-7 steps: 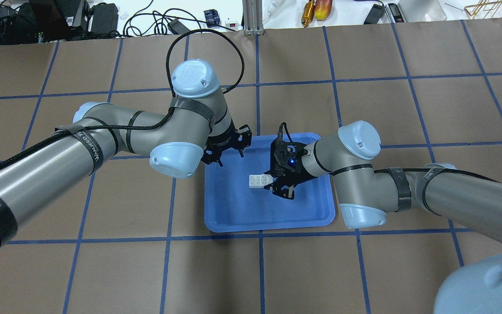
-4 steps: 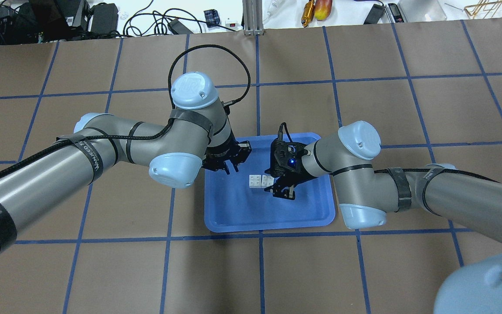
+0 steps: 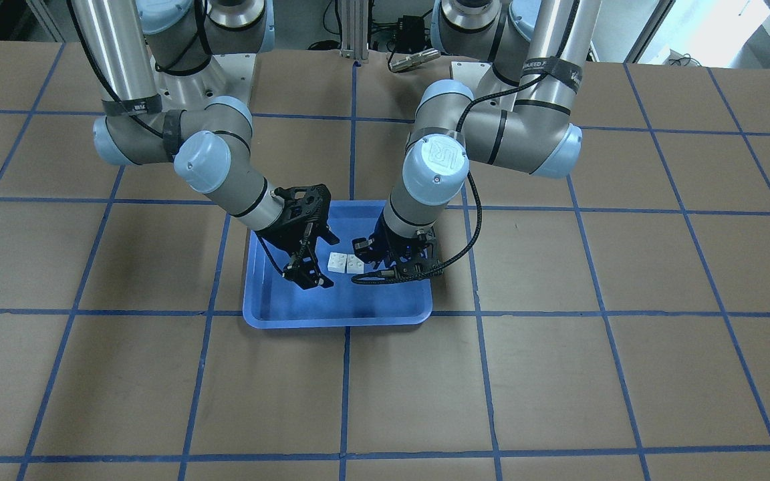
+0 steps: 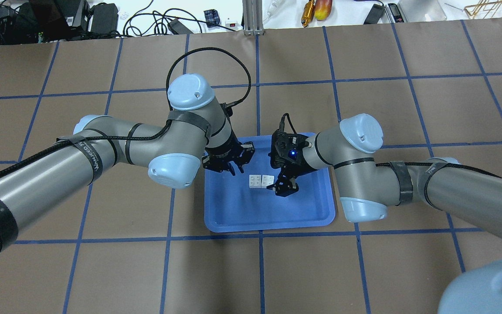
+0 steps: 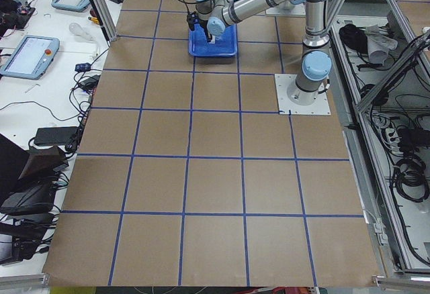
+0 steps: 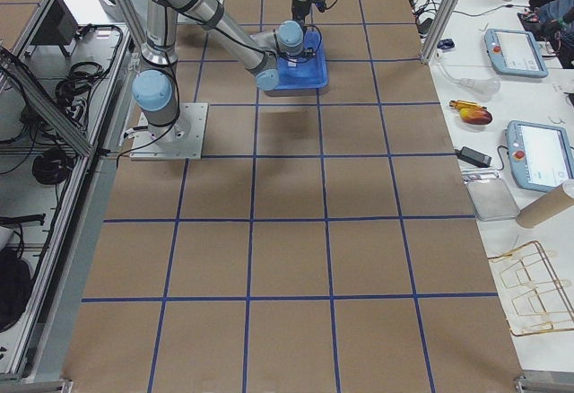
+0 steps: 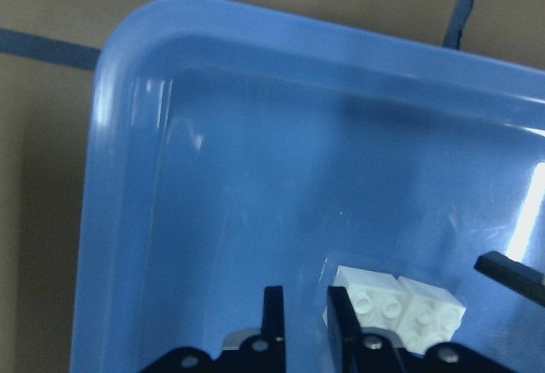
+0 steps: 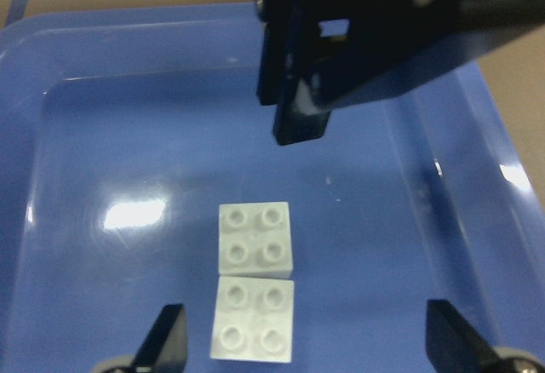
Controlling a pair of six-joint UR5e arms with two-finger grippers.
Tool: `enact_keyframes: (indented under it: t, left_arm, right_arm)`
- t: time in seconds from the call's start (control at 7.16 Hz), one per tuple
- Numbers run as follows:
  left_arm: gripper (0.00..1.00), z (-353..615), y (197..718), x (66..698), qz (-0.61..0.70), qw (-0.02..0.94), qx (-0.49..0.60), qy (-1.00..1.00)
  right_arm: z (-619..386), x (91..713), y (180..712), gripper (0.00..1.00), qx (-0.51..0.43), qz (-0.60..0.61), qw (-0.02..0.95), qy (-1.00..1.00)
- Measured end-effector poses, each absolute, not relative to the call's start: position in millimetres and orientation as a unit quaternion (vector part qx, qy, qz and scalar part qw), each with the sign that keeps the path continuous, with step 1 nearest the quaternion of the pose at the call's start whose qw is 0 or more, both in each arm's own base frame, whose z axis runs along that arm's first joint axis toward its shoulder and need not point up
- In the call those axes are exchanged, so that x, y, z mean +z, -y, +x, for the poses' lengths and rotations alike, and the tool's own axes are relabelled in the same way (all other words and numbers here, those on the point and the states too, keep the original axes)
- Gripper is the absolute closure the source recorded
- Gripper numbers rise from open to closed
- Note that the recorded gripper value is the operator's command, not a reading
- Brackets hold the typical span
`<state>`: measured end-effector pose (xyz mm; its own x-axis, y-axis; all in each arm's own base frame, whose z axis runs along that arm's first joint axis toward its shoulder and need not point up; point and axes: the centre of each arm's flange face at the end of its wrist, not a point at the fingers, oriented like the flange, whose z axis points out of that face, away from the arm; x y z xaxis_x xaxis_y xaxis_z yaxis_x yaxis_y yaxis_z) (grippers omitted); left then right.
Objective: Assemble white blocks and place on blue tray
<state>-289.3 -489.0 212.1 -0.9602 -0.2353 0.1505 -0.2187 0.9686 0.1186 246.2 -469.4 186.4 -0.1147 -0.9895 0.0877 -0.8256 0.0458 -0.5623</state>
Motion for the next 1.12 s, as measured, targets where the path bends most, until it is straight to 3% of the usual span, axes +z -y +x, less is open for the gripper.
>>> enact_keyframes:
  t: [0.28, 1.12]
  left_arm:
    - [0.7, -290.2, 488.2, 203.0, 0.119, 0.079, -0.059, 0.988]
    - [0.7, -299.0, 479.9, 195.0, 0.127, 0.096, -0.078, 0.984]
  right_arm:
    - [243.8, 225.0, 510.0, 0.0, -0.235, -0.625, 0.142, -0.731]
    - [189.7, 365.7, 572.5, 0.0, -0.074, -0.593, 0.057, -0.8]
